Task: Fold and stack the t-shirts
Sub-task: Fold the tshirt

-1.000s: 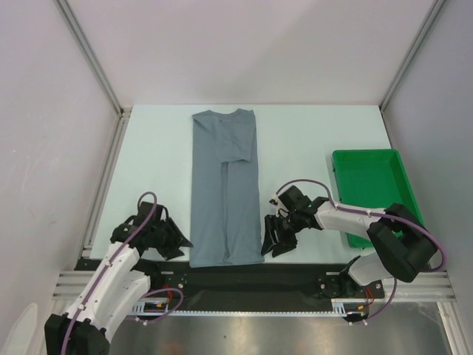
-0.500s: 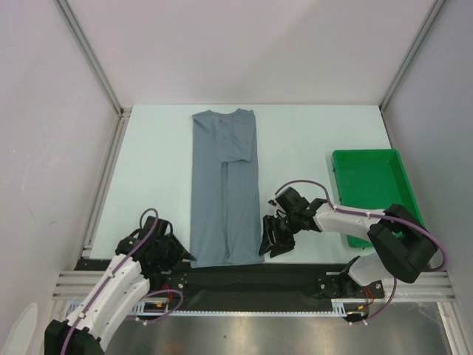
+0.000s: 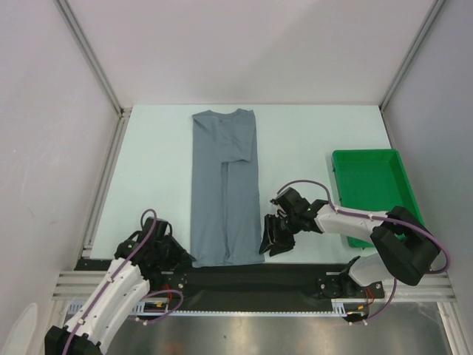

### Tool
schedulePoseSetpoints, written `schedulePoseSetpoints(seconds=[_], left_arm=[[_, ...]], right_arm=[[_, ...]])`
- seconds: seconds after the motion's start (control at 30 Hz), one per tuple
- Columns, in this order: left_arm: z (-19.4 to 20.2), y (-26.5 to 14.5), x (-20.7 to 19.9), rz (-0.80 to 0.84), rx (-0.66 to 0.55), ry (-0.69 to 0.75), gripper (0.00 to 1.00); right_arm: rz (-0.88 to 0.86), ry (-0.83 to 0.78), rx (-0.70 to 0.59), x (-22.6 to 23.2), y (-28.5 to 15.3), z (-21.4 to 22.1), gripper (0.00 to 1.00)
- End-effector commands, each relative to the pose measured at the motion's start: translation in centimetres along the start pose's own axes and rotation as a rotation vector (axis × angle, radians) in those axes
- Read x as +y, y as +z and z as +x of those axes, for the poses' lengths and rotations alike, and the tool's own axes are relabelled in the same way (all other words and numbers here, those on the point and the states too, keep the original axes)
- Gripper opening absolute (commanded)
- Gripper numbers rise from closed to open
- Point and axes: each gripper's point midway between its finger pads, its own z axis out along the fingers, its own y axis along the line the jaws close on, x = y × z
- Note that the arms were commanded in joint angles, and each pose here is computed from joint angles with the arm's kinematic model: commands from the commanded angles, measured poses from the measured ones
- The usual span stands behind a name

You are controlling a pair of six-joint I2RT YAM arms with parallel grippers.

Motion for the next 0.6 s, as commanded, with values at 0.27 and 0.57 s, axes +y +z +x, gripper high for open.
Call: schedulePoseSetpoints(seconds=[0.27,0.57], left_arm=[[-0.4,0.4,-0.9,0.049,-0.02,-0.02,0.0],[-0.3,0.2,-1.5,0.075,-0.006,0.001,0.0]], right_arm=[[0.062,0.023,-0.013,-0.5,0.9,1.3,0.49],[0.08,0.04,-0.01,-1.3,1.9,0.8,0.53]])
